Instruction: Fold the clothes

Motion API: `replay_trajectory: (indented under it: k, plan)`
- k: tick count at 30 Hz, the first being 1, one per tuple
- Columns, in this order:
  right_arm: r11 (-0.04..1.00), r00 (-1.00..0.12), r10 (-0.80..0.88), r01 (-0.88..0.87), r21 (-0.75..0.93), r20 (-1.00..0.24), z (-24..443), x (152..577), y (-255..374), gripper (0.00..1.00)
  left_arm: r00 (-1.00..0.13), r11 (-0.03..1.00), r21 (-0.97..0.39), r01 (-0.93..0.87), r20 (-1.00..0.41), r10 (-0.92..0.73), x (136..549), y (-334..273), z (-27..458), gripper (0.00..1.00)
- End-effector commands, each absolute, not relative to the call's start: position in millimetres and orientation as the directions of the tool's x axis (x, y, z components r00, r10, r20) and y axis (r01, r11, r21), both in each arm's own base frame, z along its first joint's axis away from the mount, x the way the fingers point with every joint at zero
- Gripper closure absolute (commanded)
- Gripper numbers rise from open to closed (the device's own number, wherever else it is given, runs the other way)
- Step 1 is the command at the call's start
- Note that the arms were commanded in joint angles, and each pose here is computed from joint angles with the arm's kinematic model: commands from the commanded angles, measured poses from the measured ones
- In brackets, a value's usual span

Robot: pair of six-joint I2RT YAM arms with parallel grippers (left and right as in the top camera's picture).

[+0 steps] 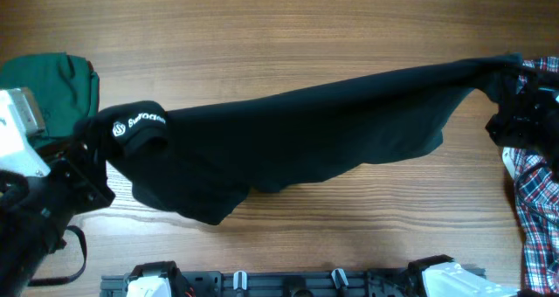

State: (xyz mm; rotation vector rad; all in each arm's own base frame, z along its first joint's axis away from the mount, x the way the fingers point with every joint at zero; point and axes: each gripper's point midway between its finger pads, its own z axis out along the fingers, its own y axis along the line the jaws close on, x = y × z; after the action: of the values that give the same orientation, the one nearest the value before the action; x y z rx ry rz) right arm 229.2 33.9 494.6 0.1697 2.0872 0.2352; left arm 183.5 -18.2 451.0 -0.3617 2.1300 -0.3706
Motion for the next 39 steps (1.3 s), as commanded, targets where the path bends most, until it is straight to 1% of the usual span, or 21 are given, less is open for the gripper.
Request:
replay_trajectory:
  k: [1, 3, 4, 8, 10, 13, 14, 16, 20, 22, 23, 26, 29, 31, 35, 37, 39]
  plan:
    - [0.968, -0.502, 0.243, 0.075, 0.238, -0.830, 489, 230, 26, 0.96, -0.581, 0.914, -0.331, -0.237, -0.705, -0.406, 202, 2, 433, 0.96]
    - [0.971, -0.552, 0.235, 0.091, 0.222, -0.800, 472, 237, 28, 0.96, -0.631, 0.911, -0.325, -0.253, -0.658, -0.410, 215, 1, 419, 0.96]
    - [0.973, -0.616, 0.227, 0.112, 0.201, -0.754, 449, 248, 30, 0.96, -0.659, 0.911, -0.324, -0.254, -0.632, -0.408, 225, 0, 412, 0.96]
    - [0.974, -0.717, 0.218, 0.199, 0.105, -0.662, 403, 282, 24, 0.96, -0.706, 0.909, -0.315, -0.272, -0.577, -0.411, 259, 1, 395, 0.96]
    - [0.973, -0.767, 0.205, 0.227, 0.042, -0.608, 377, 310, 23, 0.96, -0.742, 0.915, -0.309, -0.260, -0.542, -0.395, 290, 1, 379, 0.96]
    - [0.973, -0.816, 0.192, 0.232, -0.005, -0.545, 345, 345, 29, 0.96, -0.779, 0.912, -0.334, -0.239, -0.494, -0.385, 327, -6, 359, 0.96]
    - [0.971, -0.824, 0.189, 0.236, -0.021, -0.534, 334, 361, 30, 0.96, -0.786, 0.911, -0.332, -0.244, -0.482, -0.386, 348, -5, 347, 0.96]
    - [0.974, -0.829, 0.170, 0.224, -0.038, -0.533, 317, 389, 35, 0.96, -0.793, 0.911, -0.330, -0.248, -0.470, -0.387, 369, -3, 334, 0.96]
    - [0.972, -0.841, 0.163, 0.228, -0.064, -0.515, 269, 448, 31, 0.96, -0.821, 0.913, -0.321, -0.253, -0.428, -0.378, 426, -4, 286, 0.96]
    - [0.973, -0.841, 0.153, 0.221, -0.071, -0.519, 250, 471, 27, 0.96, -0.821, 0.918, -0.323, -0.231, -0.441, -0.362, 451, -11, 270, 0.96]
    - [0.974, -0.835, 0.144, 0.215, -0.073, -0.531, 240, 487, 26, 0.96, -0.817, 0.921, -0.327, -0.211, -0.459, -0.350, 470, -16, 260, 0.96]
    - [0.985, -0.811, 0.085, 0.155, -0.074, -0.579, 218, 528, 34, 0.96, -0.824, 0.926, -0.327, -0.190, -0.460, -0.332, 497, -26, 234, 0.96]
    - [0.987, -0.795, 0.068, 0.141, -0.074, -0.602, 195, 555, 38, 0.96, -0.834, 0.928, -0.324, -0.185, -0.447, -0.323, 520, -32, 201, 0.96]
    - [0.989, -0.785, 0.045, 0.123, -0.084, -0.618, 172, 577, 41, 0.96, -0.828, 0.930, -0.328, -0.168, -0.465, -0.314, 544, -38, 176, 0.96]
    - [0.989, -0.783, 0.041, 0.119, -0.085, -0.621, 124, 604, 44, 0.96, -0.799, 0.933, -0.339, -0.123, -0.524, -0.296, 577, -50, 154, 0.96]
    - [0.989, -0.776, 0.042, 0.120, -0.082, -0.630, 99, 617, 46, 0.96, -0.794, 0.948, -0.312, -0.062, -0.560, -0.236, 592, -59, 138, 0.96]
    - [0.990, -0.761, 0.020, 0.104, -0.091, -0.648, 87, 628, 48, 0.96, -0.796, 0.949, -0.311, -0.060, -0.559, -0.233, 598, -61, 123, 0.96]
